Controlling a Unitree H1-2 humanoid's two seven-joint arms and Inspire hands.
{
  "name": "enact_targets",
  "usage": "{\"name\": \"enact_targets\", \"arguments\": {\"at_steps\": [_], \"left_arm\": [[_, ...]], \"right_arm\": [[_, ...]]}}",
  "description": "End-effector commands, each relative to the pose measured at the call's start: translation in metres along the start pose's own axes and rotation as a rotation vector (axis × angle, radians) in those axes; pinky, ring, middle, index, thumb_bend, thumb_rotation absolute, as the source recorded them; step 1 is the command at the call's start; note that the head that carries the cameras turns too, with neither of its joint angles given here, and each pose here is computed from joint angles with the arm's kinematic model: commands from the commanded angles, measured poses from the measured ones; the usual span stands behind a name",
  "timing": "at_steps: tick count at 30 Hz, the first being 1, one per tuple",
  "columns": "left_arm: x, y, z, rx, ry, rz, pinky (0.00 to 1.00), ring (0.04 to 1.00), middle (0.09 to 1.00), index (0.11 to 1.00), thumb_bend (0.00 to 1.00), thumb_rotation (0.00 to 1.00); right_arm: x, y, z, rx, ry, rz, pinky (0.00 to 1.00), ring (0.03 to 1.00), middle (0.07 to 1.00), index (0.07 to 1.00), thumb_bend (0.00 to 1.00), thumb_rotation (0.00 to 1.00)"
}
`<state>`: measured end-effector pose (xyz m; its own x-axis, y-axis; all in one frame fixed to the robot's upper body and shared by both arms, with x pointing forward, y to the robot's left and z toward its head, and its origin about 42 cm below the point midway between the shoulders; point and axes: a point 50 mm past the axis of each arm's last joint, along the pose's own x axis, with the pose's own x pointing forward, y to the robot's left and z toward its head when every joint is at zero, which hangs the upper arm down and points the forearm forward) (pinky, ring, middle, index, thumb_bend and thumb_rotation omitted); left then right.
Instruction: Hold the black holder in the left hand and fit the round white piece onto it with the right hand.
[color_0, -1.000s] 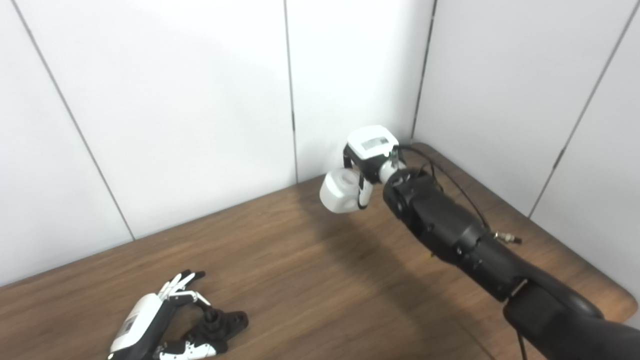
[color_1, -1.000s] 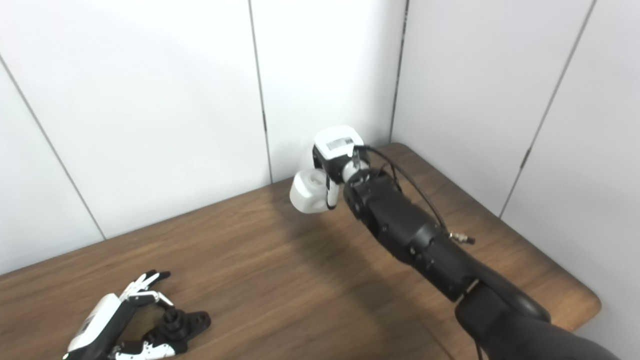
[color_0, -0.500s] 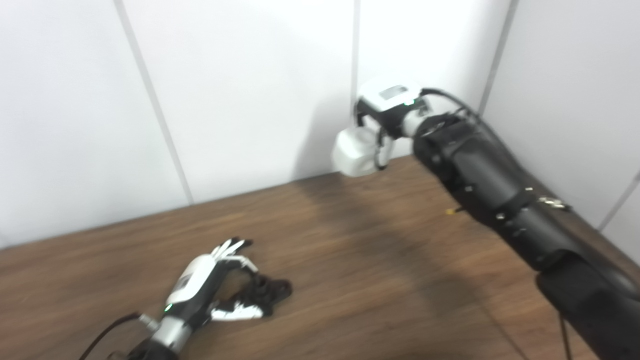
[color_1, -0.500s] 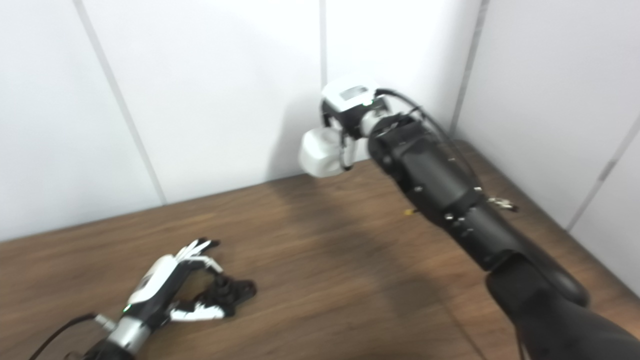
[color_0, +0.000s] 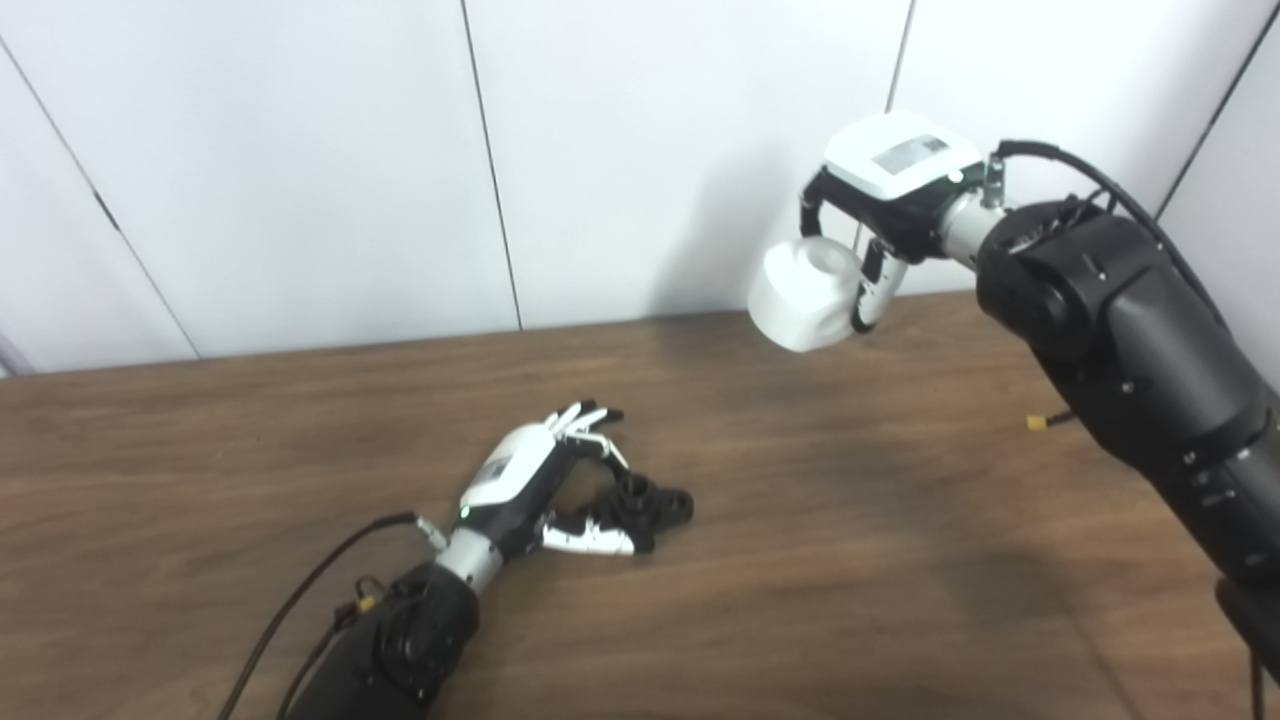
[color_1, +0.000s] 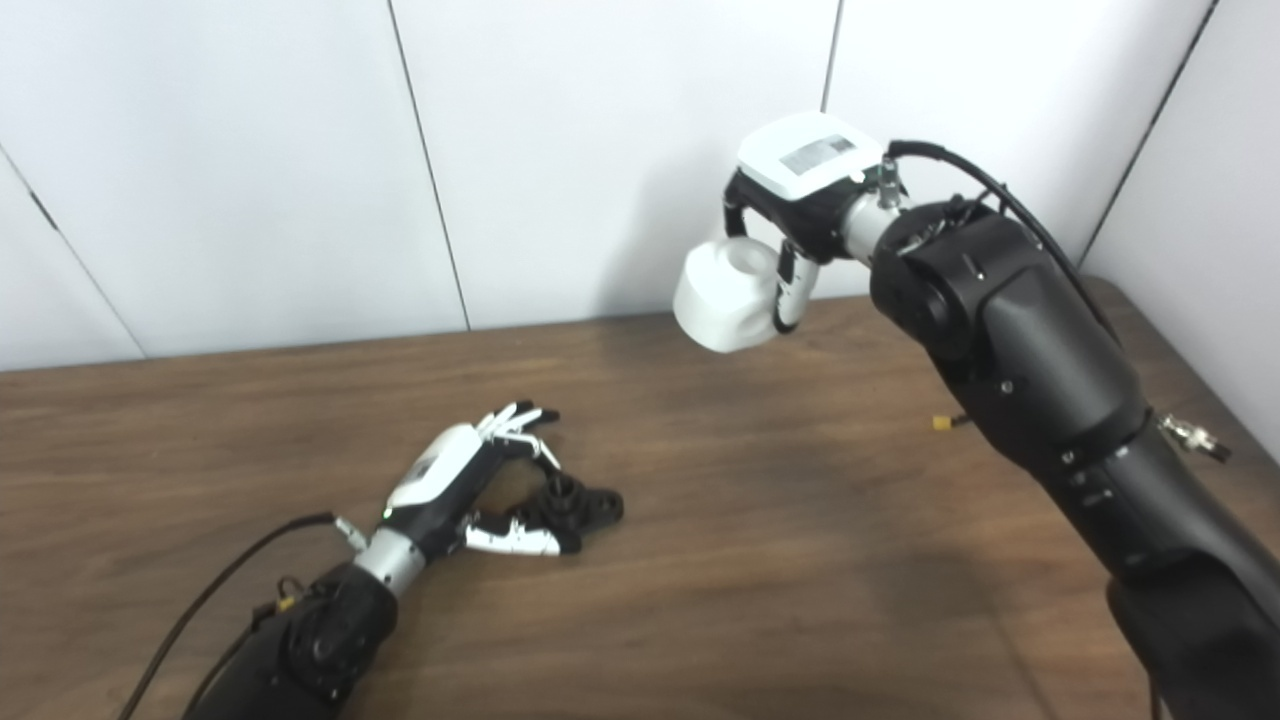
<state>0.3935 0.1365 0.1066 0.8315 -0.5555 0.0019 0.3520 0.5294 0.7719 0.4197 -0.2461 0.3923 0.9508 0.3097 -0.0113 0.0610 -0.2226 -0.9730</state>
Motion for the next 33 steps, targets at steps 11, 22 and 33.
{"name": "enact_targets", "arguments": {"at_steps": [11, 22, 33], "left_arm": [[-0.015, -0.064, -0.005, -0.029, 0.12, -0.204, 1.0, 1.0, 0.924, 0.482, 0.52, 0.06], [-0.011, -0.067, 0.002, -0.026, 0.109, -0.207, 1.0, 1.0, 0.926, 0.482, 0.52, 0.06], [-0.008, -0.068, 0.008, -0.025, 0.105, -0.21, 1.0, 1.0, 0.929, 0.481, 0.52, 0.06]], "right_arm": [[-0.005, -0.008, 0.026, -0.01, -0.104, -0.057, 0.76, 0.806, 0.769, 0.482, 0.53, 0.15], [0.002, 0.01, 0.045, -0.002, -0.157, -0.016, 0.77, 0.809, 0.76, 0.482, 0.53, 0.15], [0.007, 0.021, 0.065, 0.028, -0.183, 0.012, 0.8, 0.816, 0.773, 0.482, 0.53, 0.14]]}}
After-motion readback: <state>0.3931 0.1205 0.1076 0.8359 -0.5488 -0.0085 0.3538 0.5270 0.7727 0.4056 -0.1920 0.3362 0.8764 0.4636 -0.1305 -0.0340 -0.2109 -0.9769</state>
